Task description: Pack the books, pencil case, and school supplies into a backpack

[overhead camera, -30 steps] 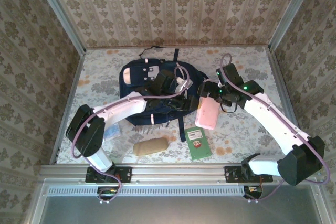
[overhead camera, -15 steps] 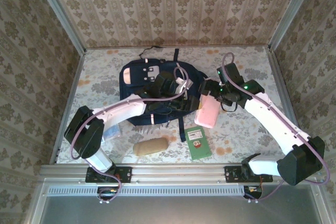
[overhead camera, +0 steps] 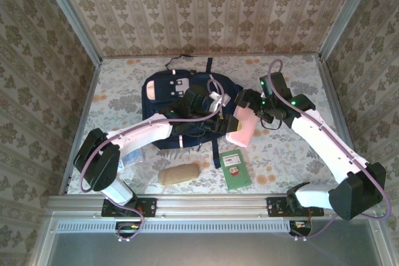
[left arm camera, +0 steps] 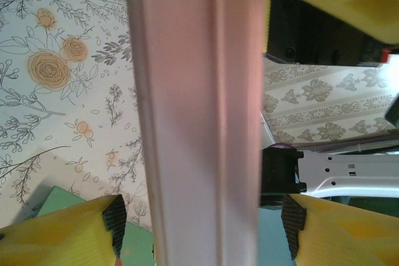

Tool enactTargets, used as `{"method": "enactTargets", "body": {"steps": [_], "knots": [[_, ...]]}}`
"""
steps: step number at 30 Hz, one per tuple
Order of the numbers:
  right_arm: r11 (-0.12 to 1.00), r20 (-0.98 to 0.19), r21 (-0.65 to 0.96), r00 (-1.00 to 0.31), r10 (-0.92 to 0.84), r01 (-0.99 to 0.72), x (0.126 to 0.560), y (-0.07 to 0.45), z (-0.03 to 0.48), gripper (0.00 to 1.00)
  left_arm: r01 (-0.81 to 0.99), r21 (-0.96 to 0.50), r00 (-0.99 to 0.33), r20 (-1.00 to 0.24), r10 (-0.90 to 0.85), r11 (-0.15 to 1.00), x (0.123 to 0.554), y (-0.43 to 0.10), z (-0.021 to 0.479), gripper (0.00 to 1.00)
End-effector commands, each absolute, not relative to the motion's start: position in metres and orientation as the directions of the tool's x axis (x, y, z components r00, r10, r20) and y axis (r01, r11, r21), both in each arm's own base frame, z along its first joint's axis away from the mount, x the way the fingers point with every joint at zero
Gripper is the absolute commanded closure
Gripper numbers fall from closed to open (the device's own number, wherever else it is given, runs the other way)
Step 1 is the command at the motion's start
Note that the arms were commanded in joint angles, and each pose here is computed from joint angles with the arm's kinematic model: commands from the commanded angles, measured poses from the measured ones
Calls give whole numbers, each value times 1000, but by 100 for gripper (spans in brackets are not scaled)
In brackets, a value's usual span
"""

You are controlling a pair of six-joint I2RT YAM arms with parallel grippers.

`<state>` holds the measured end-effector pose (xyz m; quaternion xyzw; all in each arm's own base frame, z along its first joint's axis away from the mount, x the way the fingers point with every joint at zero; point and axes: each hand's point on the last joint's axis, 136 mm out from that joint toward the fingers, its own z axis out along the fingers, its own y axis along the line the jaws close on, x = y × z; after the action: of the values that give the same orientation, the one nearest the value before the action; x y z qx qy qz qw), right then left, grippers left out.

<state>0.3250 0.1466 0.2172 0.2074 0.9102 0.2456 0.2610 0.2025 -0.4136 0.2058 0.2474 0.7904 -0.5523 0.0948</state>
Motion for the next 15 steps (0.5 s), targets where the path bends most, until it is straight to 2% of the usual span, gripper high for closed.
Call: {"method": "enactTargets", "body": {"steps": [1,5,8,15], "knots": [[749,-358,617,-761,541,242,326,152,231,16,499,-841,-852,-433,295,206,200,-425,215,39],[738,-349,626,-756,553,251,326,153,232,16,505,-843,-846,-440,299,187,198,-428,219,56],[734,-346,628,-754,559,256,326,152,232,15,507,-845,-844,-447,296,172,197,-428,223,65],[741,-364,624,-746,558,249,326,150,236,6,511,-849,-841,-462,280,136,195,-427,235,77]]}}
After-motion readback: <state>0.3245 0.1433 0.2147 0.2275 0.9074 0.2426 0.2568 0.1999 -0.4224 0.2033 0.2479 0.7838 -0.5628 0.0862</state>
